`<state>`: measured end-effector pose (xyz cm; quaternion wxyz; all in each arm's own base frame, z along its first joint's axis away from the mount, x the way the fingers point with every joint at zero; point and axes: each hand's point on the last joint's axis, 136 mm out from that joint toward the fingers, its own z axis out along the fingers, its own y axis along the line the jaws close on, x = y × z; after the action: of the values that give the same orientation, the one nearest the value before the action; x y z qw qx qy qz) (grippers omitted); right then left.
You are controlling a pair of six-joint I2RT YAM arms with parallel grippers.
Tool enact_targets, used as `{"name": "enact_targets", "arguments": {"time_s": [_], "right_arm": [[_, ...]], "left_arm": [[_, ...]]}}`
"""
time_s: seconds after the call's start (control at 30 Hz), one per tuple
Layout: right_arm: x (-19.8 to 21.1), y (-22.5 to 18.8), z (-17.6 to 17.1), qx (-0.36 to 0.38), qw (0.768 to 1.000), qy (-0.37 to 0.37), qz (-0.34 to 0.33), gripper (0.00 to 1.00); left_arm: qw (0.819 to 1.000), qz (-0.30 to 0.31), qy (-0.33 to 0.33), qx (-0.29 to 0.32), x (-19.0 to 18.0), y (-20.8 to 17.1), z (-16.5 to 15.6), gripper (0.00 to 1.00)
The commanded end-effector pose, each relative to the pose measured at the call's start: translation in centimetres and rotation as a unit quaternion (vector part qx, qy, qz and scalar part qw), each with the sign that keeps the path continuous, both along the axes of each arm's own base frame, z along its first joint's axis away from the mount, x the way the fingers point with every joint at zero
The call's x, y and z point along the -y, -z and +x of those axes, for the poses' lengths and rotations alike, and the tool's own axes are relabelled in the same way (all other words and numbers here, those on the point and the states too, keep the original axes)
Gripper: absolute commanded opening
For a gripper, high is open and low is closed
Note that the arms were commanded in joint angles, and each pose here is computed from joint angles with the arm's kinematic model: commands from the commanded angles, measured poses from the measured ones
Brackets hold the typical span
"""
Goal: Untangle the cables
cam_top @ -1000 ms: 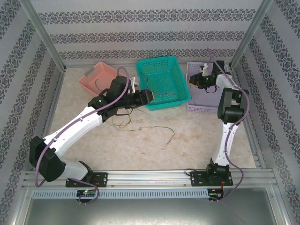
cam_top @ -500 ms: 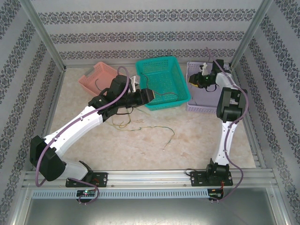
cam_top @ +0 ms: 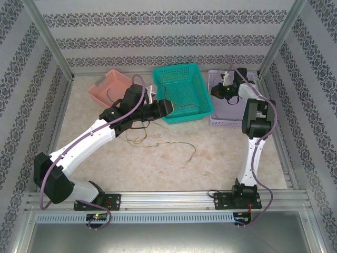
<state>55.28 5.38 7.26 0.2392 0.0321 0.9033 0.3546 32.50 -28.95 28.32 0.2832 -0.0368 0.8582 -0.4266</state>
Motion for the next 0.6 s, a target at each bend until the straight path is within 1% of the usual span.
{"name": "enact_targets", "arguments": {"time_s": [0.0,0.33,0.4,0.57], "right_arm": [[-0.3,-4.6,0.5,0.071,0.997,0.011,-0.036,0.00],[0.4,-6.0,-1.9,0.088,0.993,0.064,-0.054,0.00],[0.5,-5.7,-2.5,0.085,0.992,0.077,-0.058,0.00],[0.5,-4.6,-4.2,0.069,0.992,0.099,-0.044,0.00]], "left_arm": [[0.999,-0.023,0.006,0.030,0.9,-2.2,0.0,0.49],[0.999,-0.024,-0.001,0.042,0.5,-2.9,-0.1,0.49],[0.999,-0.023,-0.001,0.044,0.4,-3.0,-0.2,0.49],[0.999,-0.024,-0.006,0.046,0.3,-3.1,-0.4,0.49]]}}
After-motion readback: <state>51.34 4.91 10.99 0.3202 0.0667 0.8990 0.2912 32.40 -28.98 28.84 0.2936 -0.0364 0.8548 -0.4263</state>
